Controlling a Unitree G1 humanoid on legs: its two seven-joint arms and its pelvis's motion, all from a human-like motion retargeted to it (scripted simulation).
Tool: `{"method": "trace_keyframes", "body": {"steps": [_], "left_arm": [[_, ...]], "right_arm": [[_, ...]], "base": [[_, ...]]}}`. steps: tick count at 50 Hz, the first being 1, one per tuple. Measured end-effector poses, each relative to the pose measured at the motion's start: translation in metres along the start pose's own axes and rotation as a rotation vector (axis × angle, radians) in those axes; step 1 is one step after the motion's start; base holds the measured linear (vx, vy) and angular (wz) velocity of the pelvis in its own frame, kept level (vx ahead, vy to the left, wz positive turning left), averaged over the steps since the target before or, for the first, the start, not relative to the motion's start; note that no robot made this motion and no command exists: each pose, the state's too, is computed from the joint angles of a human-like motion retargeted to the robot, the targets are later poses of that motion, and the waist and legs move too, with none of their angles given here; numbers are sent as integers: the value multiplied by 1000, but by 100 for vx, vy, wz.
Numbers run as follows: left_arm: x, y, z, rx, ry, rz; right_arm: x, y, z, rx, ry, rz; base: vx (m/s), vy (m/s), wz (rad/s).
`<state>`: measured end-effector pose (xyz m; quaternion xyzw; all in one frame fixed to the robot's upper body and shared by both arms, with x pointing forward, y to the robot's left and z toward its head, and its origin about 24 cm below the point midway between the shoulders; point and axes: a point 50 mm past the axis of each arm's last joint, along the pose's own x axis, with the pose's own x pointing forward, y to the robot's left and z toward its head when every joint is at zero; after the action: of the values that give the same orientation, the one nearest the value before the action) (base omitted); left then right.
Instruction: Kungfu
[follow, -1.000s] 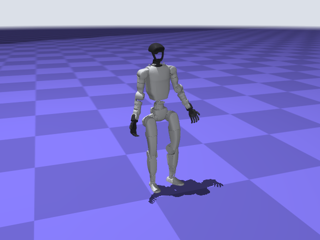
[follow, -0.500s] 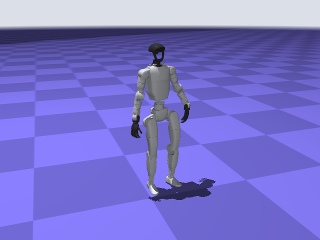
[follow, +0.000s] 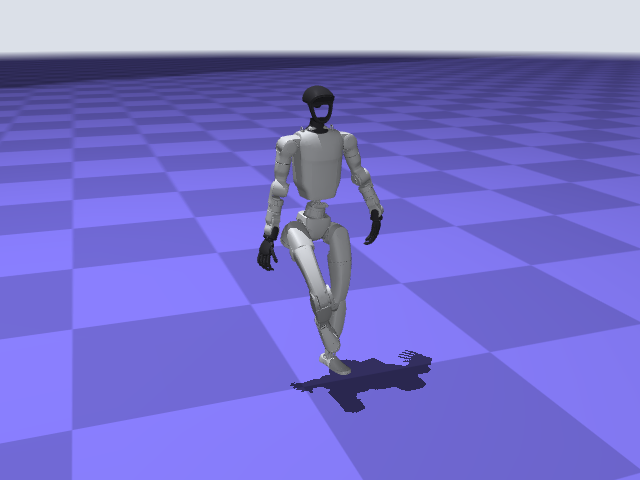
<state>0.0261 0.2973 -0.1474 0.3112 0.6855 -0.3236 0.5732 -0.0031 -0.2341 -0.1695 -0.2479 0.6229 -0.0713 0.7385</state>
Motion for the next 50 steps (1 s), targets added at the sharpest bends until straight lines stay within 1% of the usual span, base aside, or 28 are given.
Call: {"method": "trace_keyframes", "body": {"steps": [5, 8, 10, 12, 13, 15, 17, 19, 21, 22, 24, 25, 27, 30, 33, 35, 38, 40, 43, 47, 50], "left_arm": [[4, -5, 12, 30, -48, 6], [6, -3, 23, -13, -103, 157], [5, 0, 35, -120, -190, 297], [-3, 14, 53, -289, -333, 428], [-11, 27, 61, -383, -416, 495], [-41, 65, 70, -552, -615, 642], [-97, 119, 84, -647, -913, 779], [-174, 169, 88, -699, -1261, 894], [-266, 200, 99, -685, -1691, 934], [-314, 206, 108, -652, -1927, 905], [-397, 201, 123, -548, -2368, 761], [-432, 194, 127, -471, -2558, 657], [-481, 174, 139, -294, -2832, 397], [-535, 136, 165, 73, -3036, -60], [-565, 96, 207, 387, -2999, -458], [-574, 72, 232, 518, -2927, -622], [-569, 45, 267, 602, -2797, -824], [-557, 33, 288, 604, -2696, -963], [-526, 20, 318, 544, -2532, -1130], [-491, 10, 344, 431, -2367, -1218], [-477, 3, 354, 415, -2278, -1214]], "right_arm": [[4, -21, 17, 84, -113, -92], [1, -39, 32, 209, -259, -151], [-6, -53, 44, 329, -417, -144], [-16, -60, 58, 478, -591, -65], [-22, -61, 66, 554, -677, -5], [-34, -56, 71, 742, -804, 154], [-42, -48, 76, 945, -865, 301], [-49, -30, 90, 1118, -903, 495], [-58, -19, 107, 1212, -949, 696], [-63, -16, 113, 1221, -977, 781], [-72, -11, 118, 1166, -1018, 897], [-77, -7, 117, 1126, -1028, 939], [-80, -7, 113, 1043, -1025, 961], [-83, -13, 106, 1006, -1029, 953], [-83, -18, 99, 1033, -1029, 949], [-83, -23, 99, 1039, -1040, 949], [-81, -32, 105, 1039, -1071, 925], [-81, -38, 111, 1045, -1097, 896], [-82, -44, 120, 1065, -1143, 853], [-88, -57, 128, 1082, -1237, 770], [-95, -74, 133, 1076, -1317, 680]], "base": [[-2, -16, -36], [2, -25, -24], [8, -16, 7], [6, -10, 34], [-3, 0, 51], [-14, 60, 94], [-51, 95, 152], [-80, 67, 81], [-55, -6, -19], [-20, -75, -12], [-5, -94, -5], [4, -66, -18], [-1, -9, -25], [-1, 12, -26], [0, 8, 60], [-5, 14, 86], [1, 18, 24], [7, 17, -13], [9, 12, 12], [10, 7, 38], [16, 14, 38]]}}
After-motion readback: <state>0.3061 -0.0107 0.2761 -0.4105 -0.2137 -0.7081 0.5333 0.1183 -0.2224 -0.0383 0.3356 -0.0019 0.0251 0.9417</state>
